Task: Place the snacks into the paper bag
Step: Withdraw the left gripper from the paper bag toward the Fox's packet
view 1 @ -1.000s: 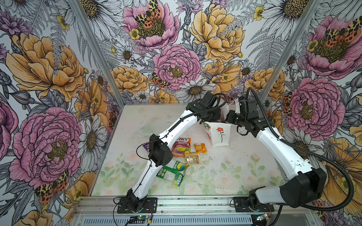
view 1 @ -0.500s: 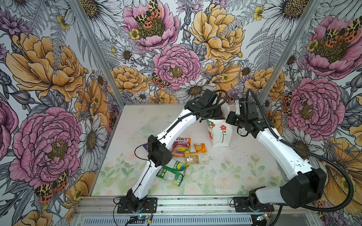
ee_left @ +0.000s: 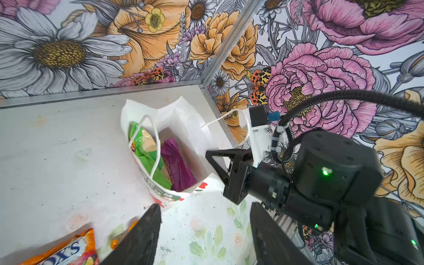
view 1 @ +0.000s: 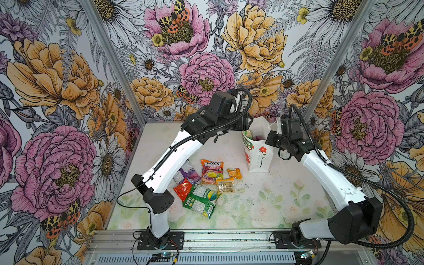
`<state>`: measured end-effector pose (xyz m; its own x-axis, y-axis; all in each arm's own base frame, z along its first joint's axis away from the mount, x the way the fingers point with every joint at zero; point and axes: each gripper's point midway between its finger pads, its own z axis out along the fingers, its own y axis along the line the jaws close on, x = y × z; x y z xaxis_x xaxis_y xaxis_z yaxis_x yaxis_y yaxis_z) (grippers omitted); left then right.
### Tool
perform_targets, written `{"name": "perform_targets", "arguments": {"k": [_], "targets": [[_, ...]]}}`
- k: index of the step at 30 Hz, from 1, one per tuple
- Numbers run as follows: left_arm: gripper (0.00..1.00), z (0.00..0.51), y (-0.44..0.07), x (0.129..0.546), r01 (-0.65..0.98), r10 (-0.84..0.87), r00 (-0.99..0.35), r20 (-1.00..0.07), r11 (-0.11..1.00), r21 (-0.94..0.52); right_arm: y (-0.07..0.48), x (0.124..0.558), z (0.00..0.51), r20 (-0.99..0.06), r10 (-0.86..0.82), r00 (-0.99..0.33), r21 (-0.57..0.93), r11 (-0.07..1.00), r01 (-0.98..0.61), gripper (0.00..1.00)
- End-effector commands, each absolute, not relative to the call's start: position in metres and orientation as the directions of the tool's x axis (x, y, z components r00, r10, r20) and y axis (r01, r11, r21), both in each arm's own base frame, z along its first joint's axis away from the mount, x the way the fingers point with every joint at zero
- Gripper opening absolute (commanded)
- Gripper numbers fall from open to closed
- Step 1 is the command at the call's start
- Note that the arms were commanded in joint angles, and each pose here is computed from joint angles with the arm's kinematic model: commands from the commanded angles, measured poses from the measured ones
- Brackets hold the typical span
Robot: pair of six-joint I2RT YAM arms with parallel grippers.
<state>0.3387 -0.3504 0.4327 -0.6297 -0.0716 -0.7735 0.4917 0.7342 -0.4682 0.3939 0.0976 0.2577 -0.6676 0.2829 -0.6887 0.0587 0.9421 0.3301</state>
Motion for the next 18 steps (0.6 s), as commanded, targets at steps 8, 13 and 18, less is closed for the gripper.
{"name": "perform_targets", "arguments": {"k": [8, 13, 18], "targets": [[0.71, 0.426, -0.264, 0.311, 0.357, -0.151, -0.556, -0.817, 0.845, -0.399, 0.094, 0.388, 0.271, -0.722, 0.268, -0.638, 0.315, 0.948, 0.042, 0.0], [0.72, 0.383, -0.21, 0.311, 0.232, -0.215, -0.597, -0.773, 0.876, -0.423, 0.093, 0.384, 0.265, -0.717, 0.265, -0.645, 0.309, 0.95, 0.046, 0.0], [0.77, 0.32, -0.165, 0.313, 0.097, -0.267, -0.679, -0.684, 0.891, -0.443, 0.092, 0.382, 0.262, -0.712, 0.266, -0.65, 0.308, 0.95, 0.051, 0.0]]}}
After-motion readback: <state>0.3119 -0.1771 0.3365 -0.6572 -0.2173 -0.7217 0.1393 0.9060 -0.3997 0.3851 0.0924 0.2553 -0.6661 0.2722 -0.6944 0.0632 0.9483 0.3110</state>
